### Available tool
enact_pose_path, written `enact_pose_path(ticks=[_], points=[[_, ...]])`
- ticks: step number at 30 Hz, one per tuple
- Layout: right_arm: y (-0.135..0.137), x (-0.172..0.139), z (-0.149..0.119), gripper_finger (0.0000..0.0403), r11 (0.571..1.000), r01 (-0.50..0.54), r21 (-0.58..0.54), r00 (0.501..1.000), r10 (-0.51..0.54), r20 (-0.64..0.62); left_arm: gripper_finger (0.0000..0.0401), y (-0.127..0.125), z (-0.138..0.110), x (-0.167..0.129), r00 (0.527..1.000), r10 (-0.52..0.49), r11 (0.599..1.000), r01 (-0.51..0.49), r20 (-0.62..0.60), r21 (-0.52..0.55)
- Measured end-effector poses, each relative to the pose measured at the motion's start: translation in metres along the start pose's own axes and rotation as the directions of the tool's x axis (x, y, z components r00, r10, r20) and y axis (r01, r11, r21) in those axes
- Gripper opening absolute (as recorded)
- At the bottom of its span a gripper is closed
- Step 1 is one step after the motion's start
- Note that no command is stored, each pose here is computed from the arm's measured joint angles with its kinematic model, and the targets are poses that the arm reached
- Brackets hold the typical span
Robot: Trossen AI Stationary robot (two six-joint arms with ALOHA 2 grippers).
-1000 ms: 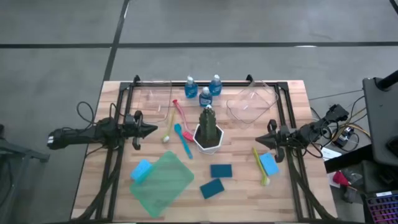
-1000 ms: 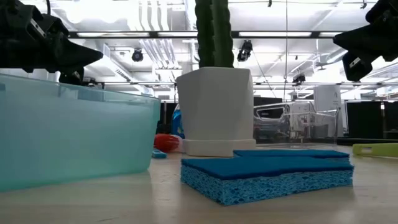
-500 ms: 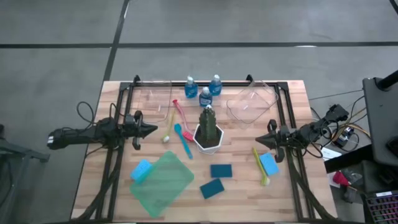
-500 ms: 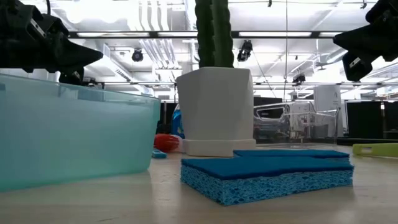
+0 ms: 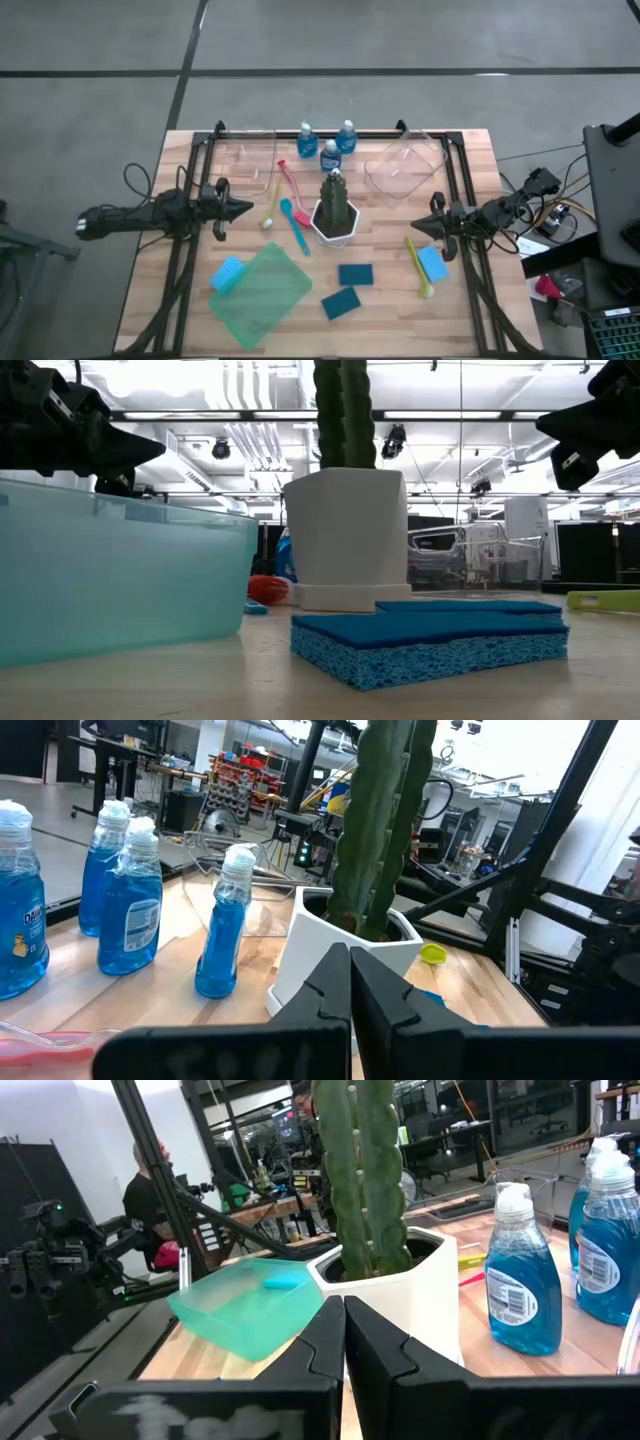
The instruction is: Pick & Place Kitchen Sink Supplies
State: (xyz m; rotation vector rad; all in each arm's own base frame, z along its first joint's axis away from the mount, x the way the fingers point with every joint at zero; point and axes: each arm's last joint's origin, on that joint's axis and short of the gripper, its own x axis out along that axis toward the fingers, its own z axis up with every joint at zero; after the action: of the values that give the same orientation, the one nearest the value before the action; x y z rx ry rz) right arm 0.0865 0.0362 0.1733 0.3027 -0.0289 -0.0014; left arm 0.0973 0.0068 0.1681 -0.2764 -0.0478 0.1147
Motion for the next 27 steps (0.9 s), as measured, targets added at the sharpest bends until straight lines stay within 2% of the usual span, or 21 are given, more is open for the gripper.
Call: enact_pose_path(ticks=[8,10,12,14,16,18,21,24,27], points=[[0.000,0.000,0.000,0.0009,1.000,0.000,0.005,1.000,0.000,0.000,0.0000,0.000,0.000,0.000,1.000,0.000,1.000,0.000,0.000,0.000],[0.000,0.000,0.000,0.0009,0.998,0.004,0.062,1.000,-0.004,0.004,0.0000,0.000,0.000,0.000,1.000,0.000,1.000,0.000,-0.001,0.000],[0.000,0.000,0.001,0.0009,0.983,0.007,0.185,1.000,-0.009,0.013,0.0000,0.000,0.000,0.000,1.000,0.000,1.000,0.000,0.000,0.000],[0.000,0.000,0.002,0.0009,0.948,-0.001,0.319,1.000,-0.005,0.017,0.0000,0.000,0.000,0.000,1.000,0.000,1.000,0.000,0.000,0.000],[0.000,0.000,0.002,0.0009,0.883,-0.006,0.470,1.000,-0.003,0.017,0.0000,0.000,0.000,0.000,1.000,0.000,1.000,0.000,0.000,0.000],[0.000,0.000,0.002,0.0009,0.818,-0.008,0.575,1.000,-0.002,0.017,0.0000,0.000,0.000,0.000,1.000,0.000,1.000,0.000,-0.001,0.000],[0.001,0.000,0.003,0.0009,0.766,-0.015,0.643,1.000,0.002,0.021,0.0000,0.000,0.000,0.000,1.000,0.000,1.000,0.000,0.000,0.000],[0.002,-0.001,0.010,0.0009,0.739,-0.023,0.673,0.999,-0.006,0.041,0.0000,0.000,0.000,0.000,1.000,0.000,1.000,0.000,0.000,0.000],[0.000,-0.003,0.017,0.0009,0.714,0.017,0.700,0.992,-0.099,0.077,0.0000,0.000,0.000,0.000,1.000,0.000,1.000,0.000,0.000,0.000]])
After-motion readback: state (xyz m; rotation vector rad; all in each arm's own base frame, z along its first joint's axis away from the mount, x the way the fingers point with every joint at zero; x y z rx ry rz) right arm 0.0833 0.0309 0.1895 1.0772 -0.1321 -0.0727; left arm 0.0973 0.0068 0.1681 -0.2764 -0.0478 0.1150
